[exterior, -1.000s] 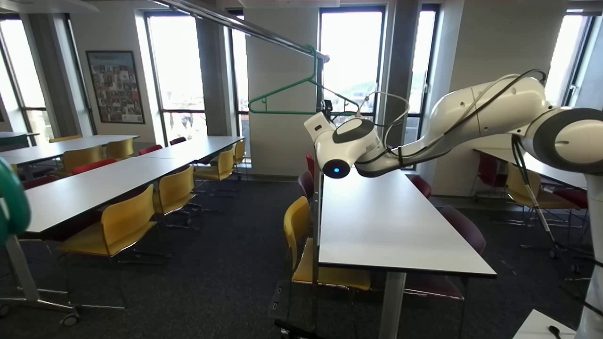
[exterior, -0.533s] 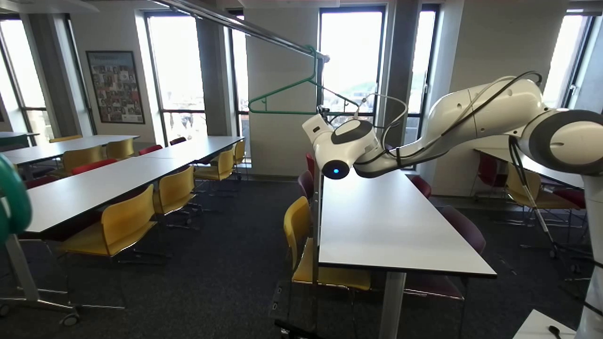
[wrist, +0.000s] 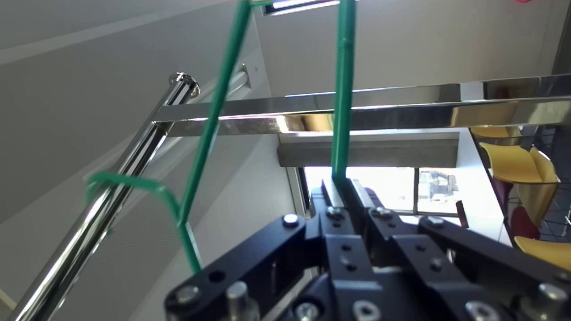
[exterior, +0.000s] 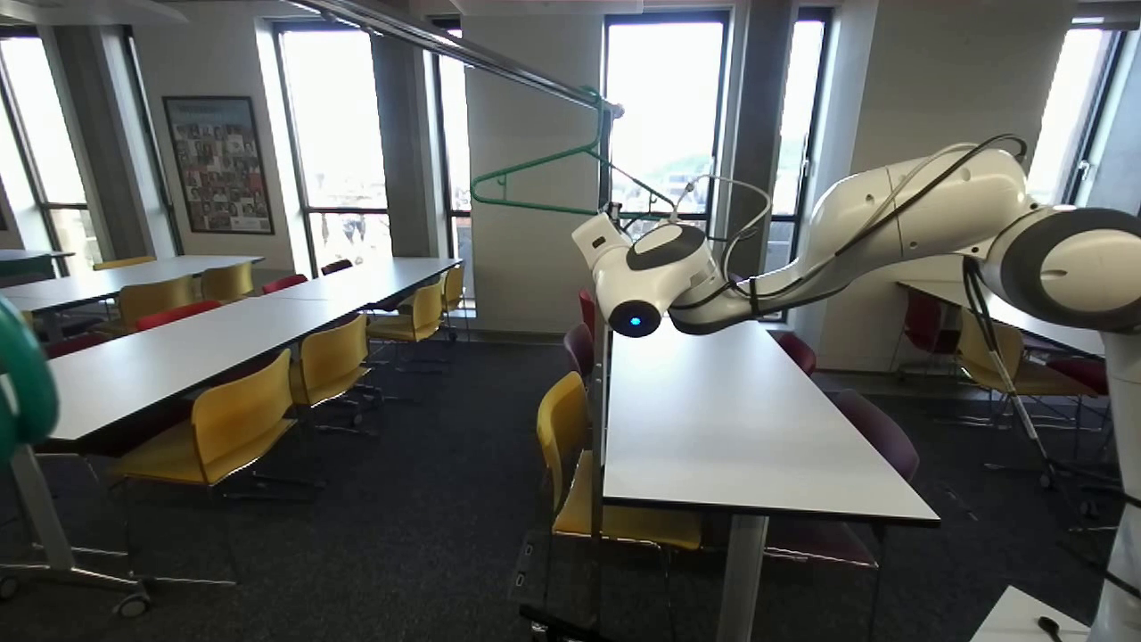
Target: Put one green hanger on the table
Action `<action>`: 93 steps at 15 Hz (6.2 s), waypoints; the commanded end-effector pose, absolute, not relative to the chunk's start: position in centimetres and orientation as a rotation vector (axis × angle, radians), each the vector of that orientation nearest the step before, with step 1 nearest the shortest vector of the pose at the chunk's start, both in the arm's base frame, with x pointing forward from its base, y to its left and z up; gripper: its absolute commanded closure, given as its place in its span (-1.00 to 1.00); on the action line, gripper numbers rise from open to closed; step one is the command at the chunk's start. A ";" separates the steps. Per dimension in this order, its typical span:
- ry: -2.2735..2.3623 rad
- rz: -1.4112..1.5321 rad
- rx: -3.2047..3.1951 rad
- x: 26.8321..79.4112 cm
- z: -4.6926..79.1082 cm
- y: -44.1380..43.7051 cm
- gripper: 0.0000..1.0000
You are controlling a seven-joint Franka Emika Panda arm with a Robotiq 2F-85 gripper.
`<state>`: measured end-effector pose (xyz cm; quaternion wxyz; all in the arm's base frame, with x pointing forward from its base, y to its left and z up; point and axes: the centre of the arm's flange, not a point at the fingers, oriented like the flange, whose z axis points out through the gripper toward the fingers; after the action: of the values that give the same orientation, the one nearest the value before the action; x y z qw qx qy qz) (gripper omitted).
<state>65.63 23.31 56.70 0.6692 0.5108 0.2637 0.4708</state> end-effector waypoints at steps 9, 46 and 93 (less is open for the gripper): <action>0.616 1.069 1.134 65.9 57.5 22.9 -0.12; 0.636 1.111 1.160 58.1 63.5 23.8 0.95; -0.123 0.523 2.474 52.7 42.5 2.8 0.95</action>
<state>48.69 5.19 43.37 0.2932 0.9348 -0.0464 0.1949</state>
